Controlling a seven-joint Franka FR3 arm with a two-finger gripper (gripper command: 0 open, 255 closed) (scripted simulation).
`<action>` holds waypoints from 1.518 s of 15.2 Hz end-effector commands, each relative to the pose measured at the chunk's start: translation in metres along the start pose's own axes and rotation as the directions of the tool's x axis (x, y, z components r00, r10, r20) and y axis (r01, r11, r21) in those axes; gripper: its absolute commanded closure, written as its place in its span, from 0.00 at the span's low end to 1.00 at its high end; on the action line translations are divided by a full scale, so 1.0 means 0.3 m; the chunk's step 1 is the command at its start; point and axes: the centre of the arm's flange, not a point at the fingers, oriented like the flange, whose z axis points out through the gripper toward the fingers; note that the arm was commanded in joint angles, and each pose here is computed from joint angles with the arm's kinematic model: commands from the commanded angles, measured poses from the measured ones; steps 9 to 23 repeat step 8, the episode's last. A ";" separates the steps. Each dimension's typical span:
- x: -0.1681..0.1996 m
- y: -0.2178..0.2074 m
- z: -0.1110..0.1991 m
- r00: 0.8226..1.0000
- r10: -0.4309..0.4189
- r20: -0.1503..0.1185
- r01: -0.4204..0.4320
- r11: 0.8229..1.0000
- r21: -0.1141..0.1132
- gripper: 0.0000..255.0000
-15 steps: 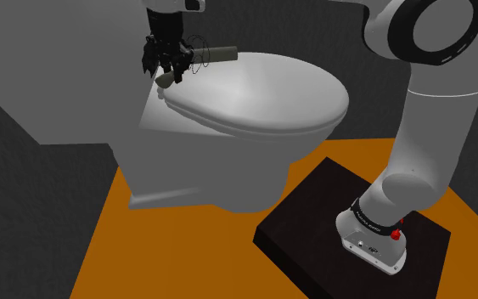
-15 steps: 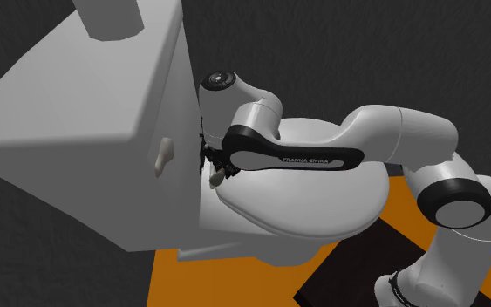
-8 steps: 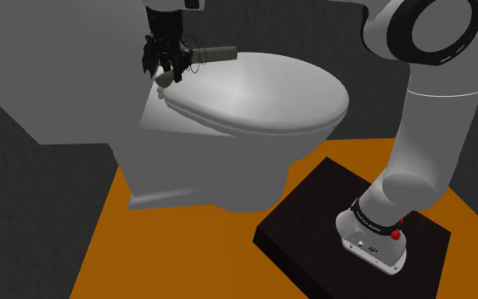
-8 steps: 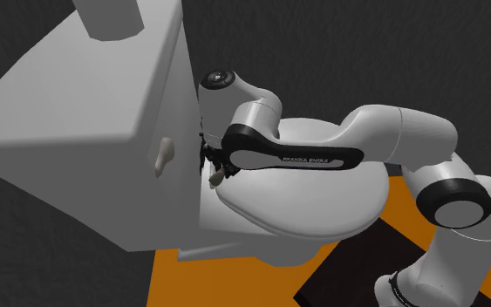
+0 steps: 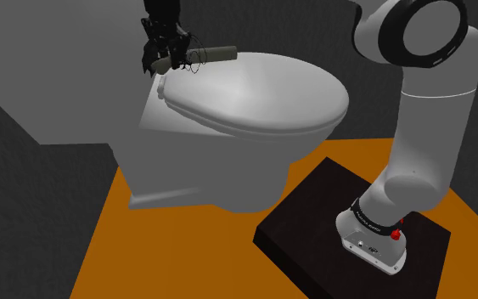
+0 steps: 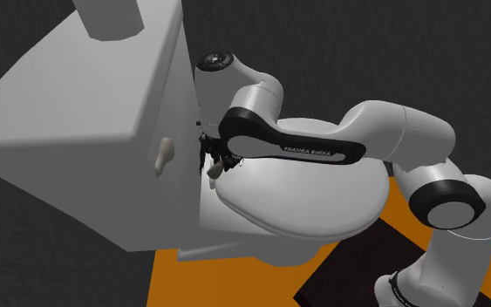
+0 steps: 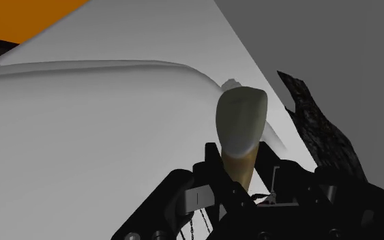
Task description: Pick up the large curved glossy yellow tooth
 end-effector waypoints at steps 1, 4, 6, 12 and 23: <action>0.005 -0.002 -0.037 1.000 0.000 0.000 0.000 1.000 -0.001 1.00; 0.007 -0.006 -0.090 1.000 0.000 0.000 0.000 1.000 -0.001 1.00; 0.009 -0.009 -0.125 1.000 0.000 0.000 0.000 1.000 -0.001 1.00; 0.009 -0.009 -0.127 1.000 0.000 0.000 0.000 1.000 -0.001 1.00; 0.009 -0.009 -0.127 1.000 0.000 0.000 0.000 1.000 -0.001 1.00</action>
